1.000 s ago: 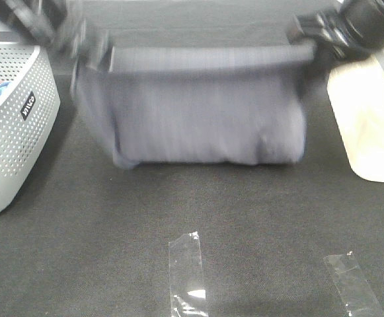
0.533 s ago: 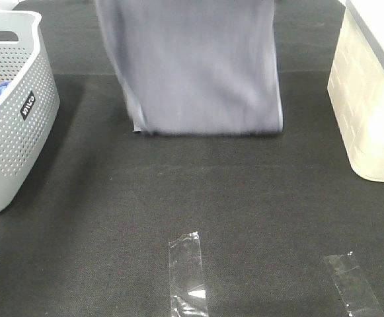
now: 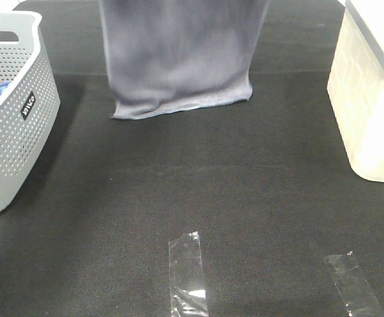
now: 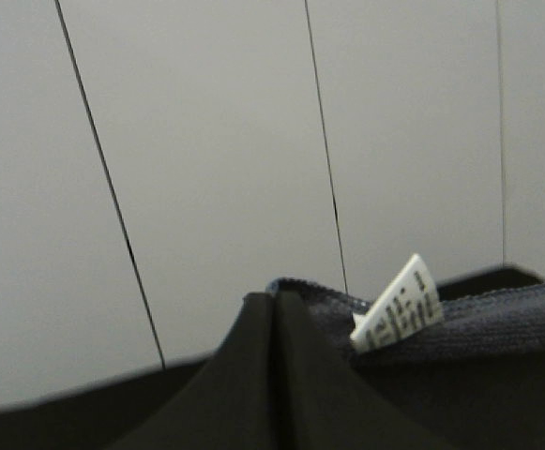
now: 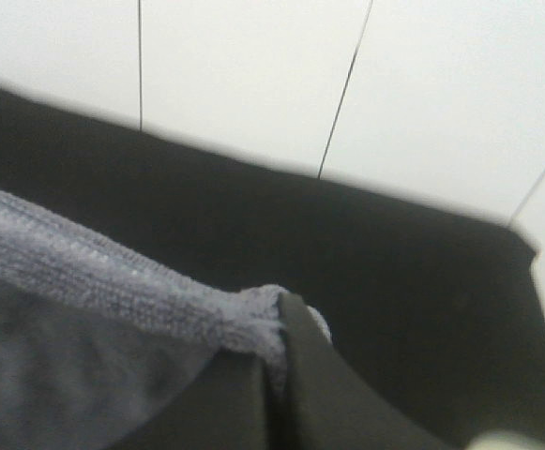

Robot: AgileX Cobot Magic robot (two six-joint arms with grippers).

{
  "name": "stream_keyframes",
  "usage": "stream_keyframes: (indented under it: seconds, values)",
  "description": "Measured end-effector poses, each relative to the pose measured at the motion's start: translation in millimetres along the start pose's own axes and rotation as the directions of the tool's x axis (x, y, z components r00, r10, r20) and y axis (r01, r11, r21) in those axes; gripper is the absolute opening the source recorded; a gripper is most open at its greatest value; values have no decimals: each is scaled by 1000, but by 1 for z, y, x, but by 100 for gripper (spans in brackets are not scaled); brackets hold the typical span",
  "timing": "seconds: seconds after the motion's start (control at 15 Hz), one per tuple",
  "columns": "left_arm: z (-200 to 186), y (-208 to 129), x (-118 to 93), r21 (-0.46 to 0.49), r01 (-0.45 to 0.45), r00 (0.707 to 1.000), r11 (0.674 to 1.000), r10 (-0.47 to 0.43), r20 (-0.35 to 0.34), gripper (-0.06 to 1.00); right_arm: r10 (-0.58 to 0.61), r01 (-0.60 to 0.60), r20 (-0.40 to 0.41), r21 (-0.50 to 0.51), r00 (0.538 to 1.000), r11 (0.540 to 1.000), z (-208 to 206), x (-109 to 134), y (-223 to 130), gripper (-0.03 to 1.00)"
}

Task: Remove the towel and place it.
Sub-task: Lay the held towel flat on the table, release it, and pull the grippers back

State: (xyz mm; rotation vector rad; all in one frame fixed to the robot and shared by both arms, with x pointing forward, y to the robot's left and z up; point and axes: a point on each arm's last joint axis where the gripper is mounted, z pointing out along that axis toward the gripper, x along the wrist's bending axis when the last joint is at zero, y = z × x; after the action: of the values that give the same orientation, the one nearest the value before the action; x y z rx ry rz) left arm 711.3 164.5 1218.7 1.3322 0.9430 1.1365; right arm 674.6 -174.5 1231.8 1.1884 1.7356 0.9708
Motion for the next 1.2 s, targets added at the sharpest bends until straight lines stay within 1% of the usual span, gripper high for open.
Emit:
stream_keyframes:
  seconds: [0.07, 0.13, 0.2, 0.27, 0.33, 0.4, 0.47, 0.53, 0.6, 0.67, 0.73, 0.8, 0.87, 0.93, 1.0, 1.07, 1.13, 1.2]
  values:
    - [7, -27, -4, 138, 17, 1000, 990, -17, -5, 0, 5, -3, -20, 115, 1000, 993, 12, 5, -17, 0]
    - [10, -54, -9, 292, 42, 999, 955, -41, -11, 0, 12, -2, -40, 249, 999, 969, 20, 9, -35, 0]
    - [8, -77, -16, 447, 51, 999, 893, -54, -8, 0, 21, 2, -60, 366, 998, 930, 26, 14, -53, 0]
    - [2, -90, -22, 570, 41, 998, 821, -58, 10, 0, 34, 8, -80, 468, 996, 884, 29, 18, -68, 0]
    - [-5, -98, -25, 661, 22, 997, 750, -64, 39, 0, 48, 15, -98, 556, 994, 831, 30, 22, -83, 0]
    - [-12, -104, -28, 735, 7, 994, 678, -84, 68, 0, 55, 22, -107, 610, 993, 792, 33, 24, -95, 0]
    - [-19, -110, -31, 798, 5, 990, 602, -116, 81, 0, 64, 27, -116, 646, 991, 762, 36, 27, -105, 0]
    - [-25, -115, -32, 845, -4, 989, 535, -126, 84, 0, 87, 26, -133, 674, 987, 738, 37, 30, -114, 0]
    - [-31, -118, -32, 877, -11, 988, 479, -131, 83, 0, 111, 24, -149, 696, 983, 717, 37, 34, -121, 0]
    - [-34, -120, -32, 896, -12, 988, 443, -133, 80, 0, 134, 25, -162, 723, 978, 690, 35, 37, -130, 0]
    - [-35, -121, -32, 903, -8, 987, 429, -140, 75, 0, 150, 28, -169, 747, 974, 664, 31, 40, -139, 0]
    - [-38, -125, -33, 913, 1, 986, 408, -154, 68, 0, 157, 33, -172, 768, 972, 640, 26, 41, -147, 0]
    - [-45, -130, -36, 926, 2, 984, 378, -168, 66, 0, 171, 37, -177, 791, 969, 611, 19, 42, -157, 0]
    - [-55, -136, -41, 941, -8, 982, 338, -175, 71, 0, 188, 39, -181, 813, 965, 581, 12, 44, -166, 0]
    - [-70, -146, -47, 959, -28, 981, 281, -176, 81, 0, 207, 41, -185, 832, 961, 554, 4, 46, -175, 0]
    - [-88, -149, -55, 969, -56, 979, 241, -177, 100, 0, 225, 44, -188, 851, 956, 523, -5, 48, -185, 0]
    - [-109, -154, -65, 977, -90, 976, 195, -180, 126, 0, 243, 49, -189, 872, 951, 488, -17, 50, -196, 0]
    - [-128, -155, -73, 979, -118, 972, 166, -184, 148, 0, 258, 52, -191, 886, 947, 462, -29, 51, -205, 0]
